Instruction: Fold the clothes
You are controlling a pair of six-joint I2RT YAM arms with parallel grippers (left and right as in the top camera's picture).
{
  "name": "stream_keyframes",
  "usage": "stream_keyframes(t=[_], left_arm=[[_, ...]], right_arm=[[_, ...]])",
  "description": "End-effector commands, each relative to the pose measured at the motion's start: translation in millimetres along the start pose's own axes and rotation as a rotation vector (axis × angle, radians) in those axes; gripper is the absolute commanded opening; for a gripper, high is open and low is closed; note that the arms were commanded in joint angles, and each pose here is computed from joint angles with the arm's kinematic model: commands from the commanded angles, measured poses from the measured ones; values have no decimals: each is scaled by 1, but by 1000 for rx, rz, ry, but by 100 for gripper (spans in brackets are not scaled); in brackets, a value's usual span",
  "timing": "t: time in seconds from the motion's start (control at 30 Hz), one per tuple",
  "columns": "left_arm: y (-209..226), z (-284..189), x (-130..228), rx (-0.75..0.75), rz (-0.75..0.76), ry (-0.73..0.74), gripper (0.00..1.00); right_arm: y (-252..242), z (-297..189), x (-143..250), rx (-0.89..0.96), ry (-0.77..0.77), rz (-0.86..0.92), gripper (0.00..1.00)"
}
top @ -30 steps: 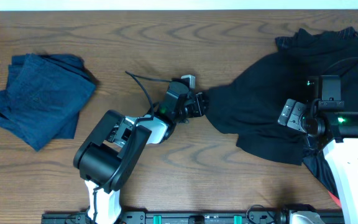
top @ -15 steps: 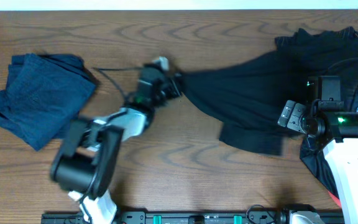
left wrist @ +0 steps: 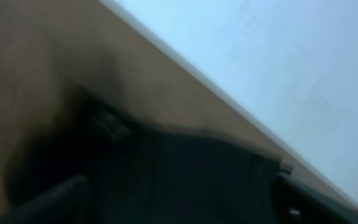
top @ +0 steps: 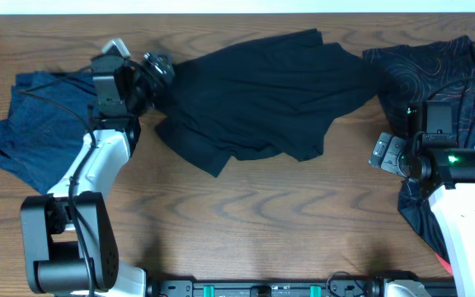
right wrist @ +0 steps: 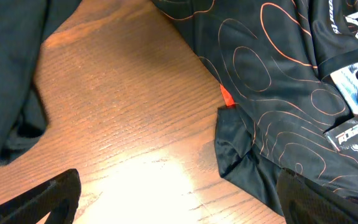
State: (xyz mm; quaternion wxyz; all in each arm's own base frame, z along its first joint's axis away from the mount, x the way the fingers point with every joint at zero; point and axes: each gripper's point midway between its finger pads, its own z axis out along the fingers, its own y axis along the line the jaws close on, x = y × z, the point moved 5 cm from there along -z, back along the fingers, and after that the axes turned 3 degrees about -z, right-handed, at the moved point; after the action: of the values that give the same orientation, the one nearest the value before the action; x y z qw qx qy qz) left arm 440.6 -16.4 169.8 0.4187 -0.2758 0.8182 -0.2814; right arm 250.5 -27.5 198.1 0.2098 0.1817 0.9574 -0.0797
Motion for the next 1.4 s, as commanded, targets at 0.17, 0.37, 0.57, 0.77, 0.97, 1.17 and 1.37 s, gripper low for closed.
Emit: stream_keyframes(t=[0.17, 0.37, 0.57, 0.77, 0.97, 1.17, 1.37], left_arm=[[0, -19, 107, -42, -77, 547, 98], [9, -46, 170, -171, 3, 802, 98], [23, -55, 204, -317, 105, 829, 98], [16, -48, 220, -290, 160, 798, 94], [25, -44, 223, -351, 195, 776, 34], [34, -54, 226, -407, 182, 820, 6], [53, -81, 204, -497, 175, 852, 6]], right_arm=[[-2, -3, -2, -1, -12, 23, 99], [-2, -3, -2, -1, -12, 23, 99], [-2, -3, -2, -1, -12, 23, 99], [-3, -3, -1, 0, -8, 22, 99], [-3, -3, 0, 1, -5, 21, 99], [-3, -3, 0, 3, -3, 17, 99], [-2, -3, -4, -3, -20, 15, 99]])
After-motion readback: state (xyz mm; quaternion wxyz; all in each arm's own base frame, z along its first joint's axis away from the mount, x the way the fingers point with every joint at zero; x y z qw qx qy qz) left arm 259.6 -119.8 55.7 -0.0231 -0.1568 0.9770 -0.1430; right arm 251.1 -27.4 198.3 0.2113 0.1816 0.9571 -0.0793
